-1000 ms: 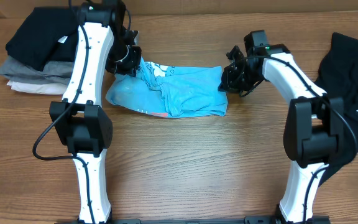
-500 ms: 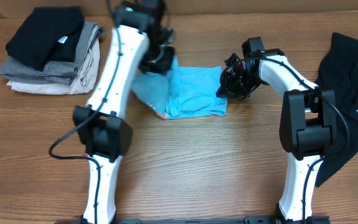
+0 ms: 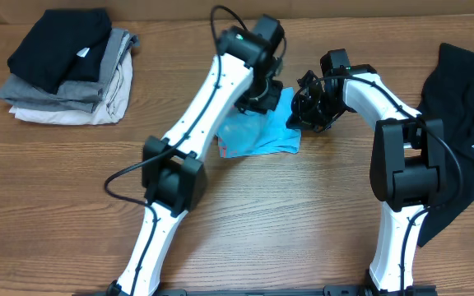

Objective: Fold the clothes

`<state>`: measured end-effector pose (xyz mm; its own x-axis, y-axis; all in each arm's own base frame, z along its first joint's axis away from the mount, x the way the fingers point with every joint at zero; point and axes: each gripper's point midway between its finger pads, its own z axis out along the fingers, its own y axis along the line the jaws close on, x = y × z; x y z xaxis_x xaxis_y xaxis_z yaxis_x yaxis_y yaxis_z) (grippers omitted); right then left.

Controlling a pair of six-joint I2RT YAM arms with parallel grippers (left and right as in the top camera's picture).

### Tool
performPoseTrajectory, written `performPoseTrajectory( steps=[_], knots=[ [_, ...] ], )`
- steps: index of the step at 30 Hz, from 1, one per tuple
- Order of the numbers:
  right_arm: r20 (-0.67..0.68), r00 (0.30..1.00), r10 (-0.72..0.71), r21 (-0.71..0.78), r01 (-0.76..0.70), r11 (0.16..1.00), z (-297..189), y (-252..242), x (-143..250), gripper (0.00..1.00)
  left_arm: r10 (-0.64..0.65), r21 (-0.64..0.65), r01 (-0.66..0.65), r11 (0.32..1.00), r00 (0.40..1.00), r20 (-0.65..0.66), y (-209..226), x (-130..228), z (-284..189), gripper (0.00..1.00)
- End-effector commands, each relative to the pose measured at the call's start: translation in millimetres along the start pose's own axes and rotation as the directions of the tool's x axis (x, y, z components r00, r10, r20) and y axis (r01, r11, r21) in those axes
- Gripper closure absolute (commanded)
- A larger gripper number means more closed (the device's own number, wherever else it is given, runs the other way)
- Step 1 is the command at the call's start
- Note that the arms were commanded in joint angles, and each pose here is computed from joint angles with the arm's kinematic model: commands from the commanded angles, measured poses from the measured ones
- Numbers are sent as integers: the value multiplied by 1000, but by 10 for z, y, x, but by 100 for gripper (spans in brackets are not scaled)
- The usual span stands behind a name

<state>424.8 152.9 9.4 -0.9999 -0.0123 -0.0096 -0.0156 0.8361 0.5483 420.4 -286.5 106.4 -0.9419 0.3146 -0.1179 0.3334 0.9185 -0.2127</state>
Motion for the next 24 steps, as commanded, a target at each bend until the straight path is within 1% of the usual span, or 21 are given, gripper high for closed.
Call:
performPoseTrajectory(
  steps=[1,4,8,10,11,13,14,15,16,19,21,24],
  knots=[
    [-41,999,26,19,-26,999,181,-124,71,96,-16,1,16,1000,999,-45,-150,53,337,93],
    [-39,999,31,12,-31,999,176,-121,65,96,-31,11,32,999,999,-31,-218,1,453,89],
    [-17,999,42,-58,-43,997,134,-29,-7,96,-72,34,72,997,997,-6,-268,-79,511,87],
    [11,999,36,-103,-34,994,15,49,-93,96,-81,41,81,996,997,10,-279,-122,511,80],
    [29,999,37,-110,-33,993,-71,73,-143,96,-81,41,80,996,997,13,-281,-131,511,74],
    [86,995,42,-117,-32,993,-345,139,-269,96,-80,43,79,996,997,17,-283,-139,511,39],
    [144,989,36,-122,-18,992,-625,202,-368,95,-78,42,77,996,997,17,-283,-140,511,12],
    [172,985,35,-124,-13,992,-761,230,-408,92,-72,43,72,997,997,18,-282,-143,510,3],
    [221,974,42,-128,-14,992,-1030,277,-475,86,-56,43,55,998,998,22,-284,-150,507,0],
    [301,953,45,-131,-5,991,-1474,350,-545,78,-26,44,25,999,999,29,-298,-157,441,0],
    [337,941,39,-129,5,992,-1687,391,-554,71,-9,47,7,999,999,46,-313,-182,306,0],
    [365,931,20,-120,26,992,-1858,449,-515,64,-9,68,1,998,993,120,-334,-296,-99,0]
  ],
)
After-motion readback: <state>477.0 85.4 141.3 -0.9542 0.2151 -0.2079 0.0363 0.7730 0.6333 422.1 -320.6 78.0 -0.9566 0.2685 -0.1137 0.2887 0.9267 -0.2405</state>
